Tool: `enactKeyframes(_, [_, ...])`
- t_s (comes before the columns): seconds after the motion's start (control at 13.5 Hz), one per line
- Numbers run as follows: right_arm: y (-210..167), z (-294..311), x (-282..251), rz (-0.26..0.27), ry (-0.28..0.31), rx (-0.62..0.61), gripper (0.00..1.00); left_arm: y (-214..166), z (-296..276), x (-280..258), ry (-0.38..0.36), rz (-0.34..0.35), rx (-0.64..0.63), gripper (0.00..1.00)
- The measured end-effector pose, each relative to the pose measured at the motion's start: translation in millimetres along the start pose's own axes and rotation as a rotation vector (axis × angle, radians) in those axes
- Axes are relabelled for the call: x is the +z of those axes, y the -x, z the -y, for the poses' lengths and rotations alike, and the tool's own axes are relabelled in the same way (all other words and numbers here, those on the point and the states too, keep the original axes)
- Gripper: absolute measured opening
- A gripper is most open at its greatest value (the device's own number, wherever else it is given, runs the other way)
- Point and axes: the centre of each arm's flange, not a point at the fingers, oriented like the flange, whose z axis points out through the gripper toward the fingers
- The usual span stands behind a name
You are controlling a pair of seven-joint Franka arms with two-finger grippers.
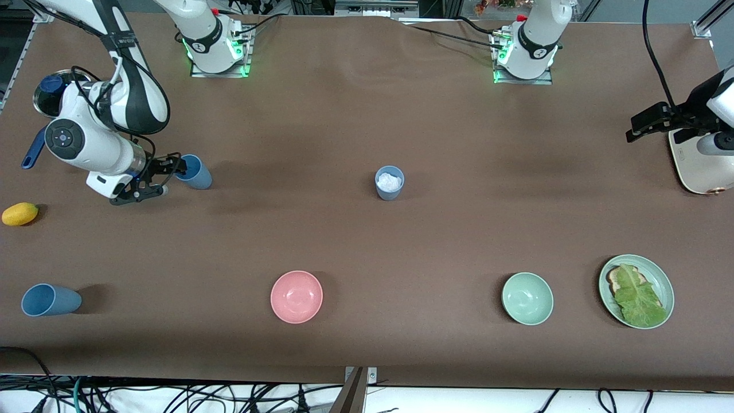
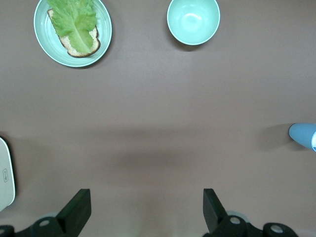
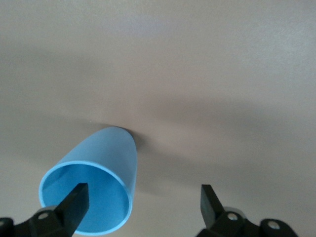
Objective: Stack blue cups with both arms
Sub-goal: 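Close the right gripper around the upright blue cup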
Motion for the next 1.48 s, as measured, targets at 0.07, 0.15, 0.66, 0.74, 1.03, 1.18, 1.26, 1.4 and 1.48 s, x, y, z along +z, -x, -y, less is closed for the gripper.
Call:
enactKeyframes(0.07, [2,1,2,0.001,0.000,-0.001,1.00,0,0,-1,0.000,0.001,0.000,1.00])
enactKeyframes(0.15, [4,1,4,-0.001,0.000,-0.001,1.00,0,0,-1,0.000,0.002,0.000,1.00])
enactKeyframes(0.66, [10,4,17,0.012,-0.004,-0.007,0.75,-1,-5,-4,-0.001,-0.005,0.010,1.00])
enactKeyframes(0.74, [10,4,19,0.014,-0.005,-0.009,0.64,-1,-5,-5,-0.001,-0.006,0.010,1.00])
enactKeyframes(1.03, [10,6,21,0.018,-0.006,-0.015,0.18,-1,-5,-4,-0.001,-0.005,0.010,1.00])
enactKeyframes(1.18, [9,9,19,0.015,-0.005,-0.021,0.05,-1,-5,-4,-0.001,-0.005,0.009,1.00])
enactKeyframes(1.26, [9,10,19,0.016,-0.005,-0.022,0.05,-1,-5,-4,-0.001,-0.005,0.009,1.00])
enactKeyframes(1.4, [7,10,17,0.009,-0.003,-0.024,0.05,-1,-5,-4,-0.001,-0.005,0.009,1.00])
enactKeyframes(1.48, [3,12,11,0.001,0.000,-0.028,0.05,-1,-5,-4,-0.001,-0.005,0.010,1.00])
